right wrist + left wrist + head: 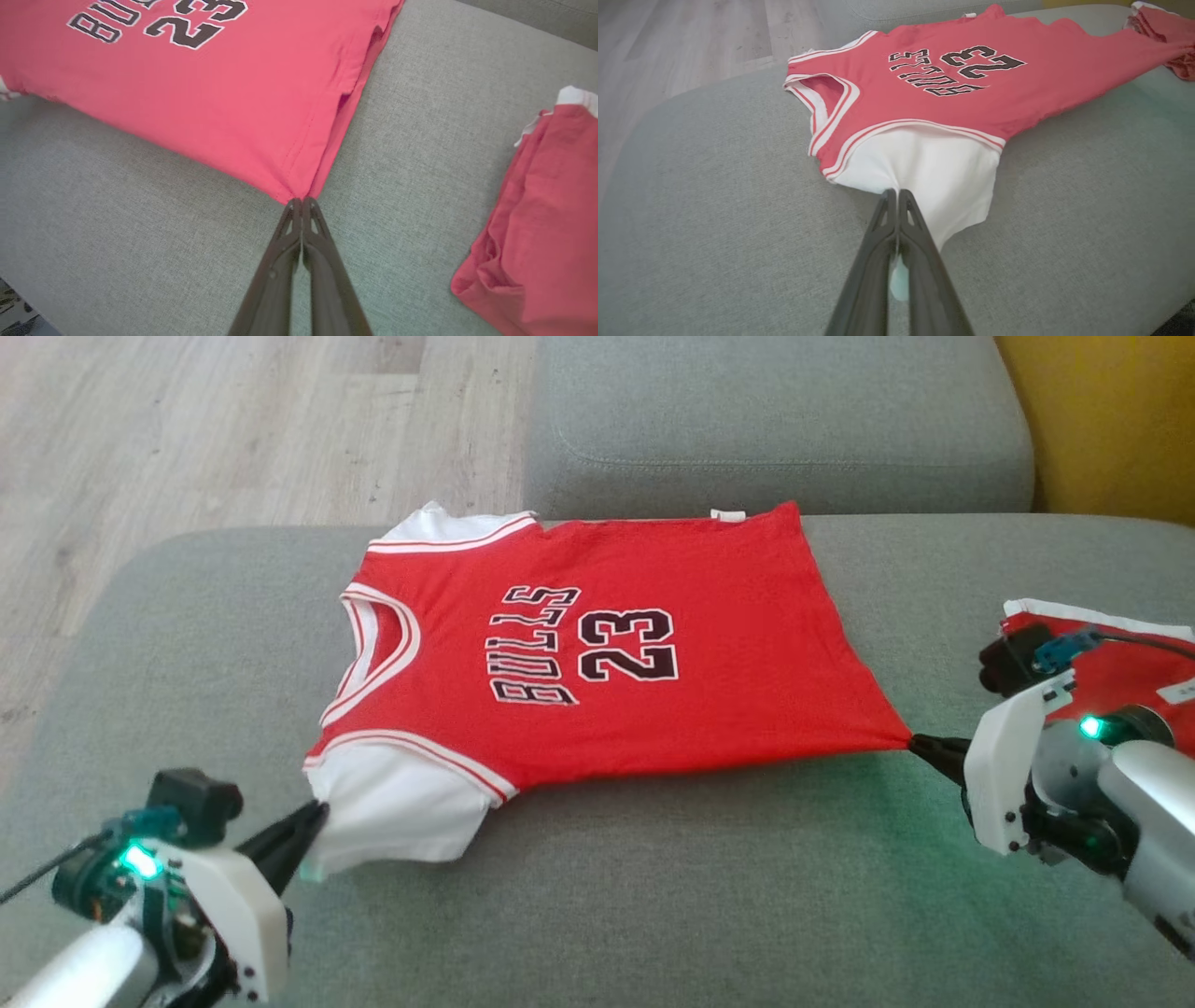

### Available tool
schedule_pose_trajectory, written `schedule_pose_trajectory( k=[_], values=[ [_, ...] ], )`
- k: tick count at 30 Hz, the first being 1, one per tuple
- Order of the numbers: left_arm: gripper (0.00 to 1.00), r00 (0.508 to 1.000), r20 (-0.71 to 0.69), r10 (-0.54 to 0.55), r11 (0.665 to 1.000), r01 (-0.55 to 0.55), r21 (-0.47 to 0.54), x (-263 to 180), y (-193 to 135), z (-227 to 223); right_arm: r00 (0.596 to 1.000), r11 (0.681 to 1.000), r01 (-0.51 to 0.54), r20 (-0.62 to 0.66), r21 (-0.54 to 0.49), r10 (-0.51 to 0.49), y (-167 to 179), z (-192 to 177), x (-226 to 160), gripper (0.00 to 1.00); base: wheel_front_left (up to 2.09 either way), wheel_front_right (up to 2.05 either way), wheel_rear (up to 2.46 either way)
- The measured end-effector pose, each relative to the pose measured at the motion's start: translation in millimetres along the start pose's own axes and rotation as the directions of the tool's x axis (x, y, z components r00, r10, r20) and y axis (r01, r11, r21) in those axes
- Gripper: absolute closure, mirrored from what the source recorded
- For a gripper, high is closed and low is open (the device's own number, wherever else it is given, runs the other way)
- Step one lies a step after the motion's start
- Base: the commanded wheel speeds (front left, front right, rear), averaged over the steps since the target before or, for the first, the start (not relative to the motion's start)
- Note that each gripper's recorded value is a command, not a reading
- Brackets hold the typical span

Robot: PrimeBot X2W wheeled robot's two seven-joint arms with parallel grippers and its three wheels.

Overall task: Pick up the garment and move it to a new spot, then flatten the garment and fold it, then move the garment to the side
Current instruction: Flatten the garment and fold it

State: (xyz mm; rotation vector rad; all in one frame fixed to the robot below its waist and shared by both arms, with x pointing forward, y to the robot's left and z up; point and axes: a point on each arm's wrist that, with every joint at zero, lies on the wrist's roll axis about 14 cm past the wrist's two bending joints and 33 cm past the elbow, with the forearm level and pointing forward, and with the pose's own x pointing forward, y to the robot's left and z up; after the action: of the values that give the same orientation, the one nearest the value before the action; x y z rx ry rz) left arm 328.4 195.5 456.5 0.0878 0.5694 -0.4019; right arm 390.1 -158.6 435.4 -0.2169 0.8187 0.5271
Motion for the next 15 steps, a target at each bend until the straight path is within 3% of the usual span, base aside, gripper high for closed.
schedule_pose_trajectory(
  k=[9,15],
  values=[
    [1.0,1.0,-0.013,-0.003,1.0,0.003,-0.001,5,-3,3,1.0,0.999,-0.022,-0.006,0.037,0.022,-3,-2,4,1.0,0.0,0.0,0.0],
    [1.0,0.999,-0.043,0.0,1.0,0.001,0.013,24,9,13,0.999,0.998,-0.031,0.022,0.062,0.03,-9,19,19,1.0,0.0,0.0,0.0]
  ],
)
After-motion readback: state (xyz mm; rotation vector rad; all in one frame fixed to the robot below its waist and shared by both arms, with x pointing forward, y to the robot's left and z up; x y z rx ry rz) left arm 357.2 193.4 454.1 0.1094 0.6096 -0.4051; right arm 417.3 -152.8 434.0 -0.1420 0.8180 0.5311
